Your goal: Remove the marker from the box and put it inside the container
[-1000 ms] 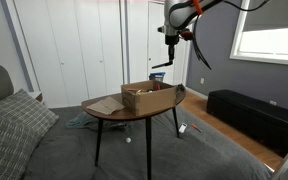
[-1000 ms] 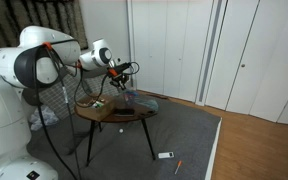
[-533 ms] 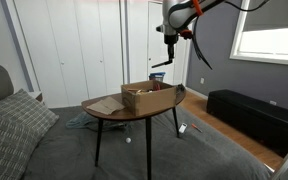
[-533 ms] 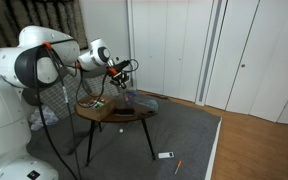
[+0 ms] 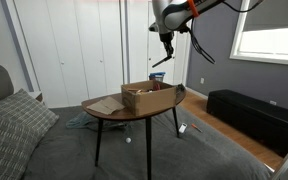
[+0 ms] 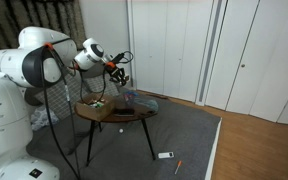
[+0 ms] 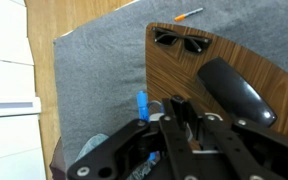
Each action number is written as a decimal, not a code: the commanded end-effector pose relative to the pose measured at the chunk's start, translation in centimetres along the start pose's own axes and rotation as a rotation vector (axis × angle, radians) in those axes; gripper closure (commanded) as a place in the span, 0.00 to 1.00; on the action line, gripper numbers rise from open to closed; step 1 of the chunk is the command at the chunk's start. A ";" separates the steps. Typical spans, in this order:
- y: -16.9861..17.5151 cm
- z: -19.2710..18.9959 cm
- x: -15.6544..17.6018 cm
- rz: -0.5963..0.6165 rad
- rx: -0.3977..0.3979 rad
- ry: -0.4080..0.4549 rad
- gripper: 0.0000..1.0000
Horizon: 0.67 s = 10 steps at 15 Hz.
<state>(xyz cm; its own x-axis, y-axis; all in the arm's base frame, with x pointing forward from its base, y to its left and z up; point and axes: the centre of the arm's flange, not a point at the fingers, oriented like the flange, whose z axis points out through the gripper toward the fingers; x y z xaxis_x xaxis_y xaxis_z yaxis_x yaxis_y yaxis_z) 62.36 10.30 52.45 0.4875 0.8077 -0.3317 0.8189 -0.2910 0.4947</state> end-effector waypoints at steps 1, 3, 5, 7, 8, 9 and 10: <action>1.2 -0.7 1.6 -0.125 -0.066 -0.124 0.95; 1.1 -0.9 2.6 -0.187 -0.114 -0.175 0.95; 0.6 -0.9 4.0 -0.249 -0.155 -0.207 0.95; -0.2 -0.8 5.4 -0.317 -0.185 -0.232 0.95; -0.5 -0.6 6.0 -0.346 -0.206 -0.257 0.95; -0.7 -0.5 6.6 -0.369 -0.224 -0.275 0.95; -0.7 -0.2 6.9 -0.384 -0.263 -0.311 0.95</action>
<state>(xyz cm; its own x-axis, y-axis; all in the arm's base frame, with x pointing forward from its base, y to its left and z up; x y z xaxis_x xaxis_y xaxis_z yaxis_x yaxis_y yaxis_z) 63.83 15.23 50.24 0.2933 0.7051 -0.6455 0.8780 0.0685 0.4738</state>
